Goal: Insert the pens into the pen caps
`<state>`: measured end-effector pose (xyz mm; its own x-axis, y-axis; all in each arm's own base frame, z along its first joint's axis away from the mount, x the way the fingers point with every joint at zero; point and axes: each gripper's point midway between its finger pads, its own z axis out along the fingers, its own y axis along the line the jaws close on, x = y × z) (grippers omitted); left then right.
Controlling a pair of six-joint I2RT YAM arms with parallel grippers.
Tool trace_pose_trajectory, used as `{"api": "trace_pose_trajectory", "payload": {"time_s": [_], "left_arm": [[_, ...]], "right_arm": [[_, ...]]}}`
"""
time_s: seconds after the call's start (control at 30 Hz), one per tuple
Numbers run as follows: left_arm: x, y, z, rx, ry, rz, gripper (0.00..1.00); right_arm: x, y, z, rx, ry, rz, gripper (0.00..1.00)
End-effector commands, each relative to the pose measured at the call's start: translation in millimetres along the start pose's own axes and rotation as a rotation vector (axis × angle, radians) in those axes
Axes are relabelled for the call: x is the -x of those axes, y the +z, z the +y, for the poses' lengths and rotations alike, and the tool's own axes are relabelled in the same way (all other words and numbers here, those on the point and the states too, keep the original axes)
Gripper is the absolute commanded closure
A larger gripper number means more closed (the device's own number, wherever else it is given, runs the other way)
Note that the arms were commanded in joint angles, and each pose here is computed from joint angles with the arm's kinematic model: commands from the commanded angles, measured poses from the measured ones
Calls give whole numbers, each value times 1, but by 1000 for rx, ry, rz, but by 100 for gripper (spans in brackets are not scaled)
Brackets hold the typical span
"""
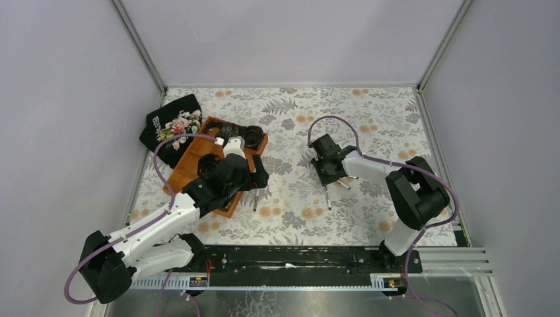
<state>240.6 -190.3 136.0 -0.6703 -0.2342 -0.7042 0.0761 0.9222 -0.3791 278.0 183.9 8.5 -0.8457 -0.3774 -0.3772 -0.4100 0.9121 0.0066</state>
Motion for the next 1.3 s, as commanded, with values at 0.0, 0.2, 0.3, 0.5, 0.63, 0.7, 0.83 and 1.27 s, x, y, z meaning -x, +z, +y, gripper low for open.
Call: {"api": "trace_pose_trajectory", "payload": {"time_s": [0.0,0.2,0.3,0.5,0.63,0.7,0.83,1.27], "left_arm": [[13,-5,-9,-27,-25,-37,9],[2,-7,-23,-123,-82,-8,10],[-11,-10,-41,-231,-136,31,12],[-41,-19,-76,-396,-216,103,15],[-50,-25,-90,-469,-250,123,16],[-51,-26,-95,-500,-256,128,17],[-51,-30,-108,-558,-251,142,17],[-42,-27,-118,-583,-249,119,69]], "right_arm": [[-38,4,13,-29,-1,99,77],[-43,4,42,15,59,98,99],[-22,-10,70,119,110,26,100],[38,-73,125,418,267,-218,100],[66,-116,145,594,362,-352,100],[74,-133,151,657,394,-395,100],[83,-156,155,736,433,-450,100],[82,-185,162,848,470,-482,100]]}}
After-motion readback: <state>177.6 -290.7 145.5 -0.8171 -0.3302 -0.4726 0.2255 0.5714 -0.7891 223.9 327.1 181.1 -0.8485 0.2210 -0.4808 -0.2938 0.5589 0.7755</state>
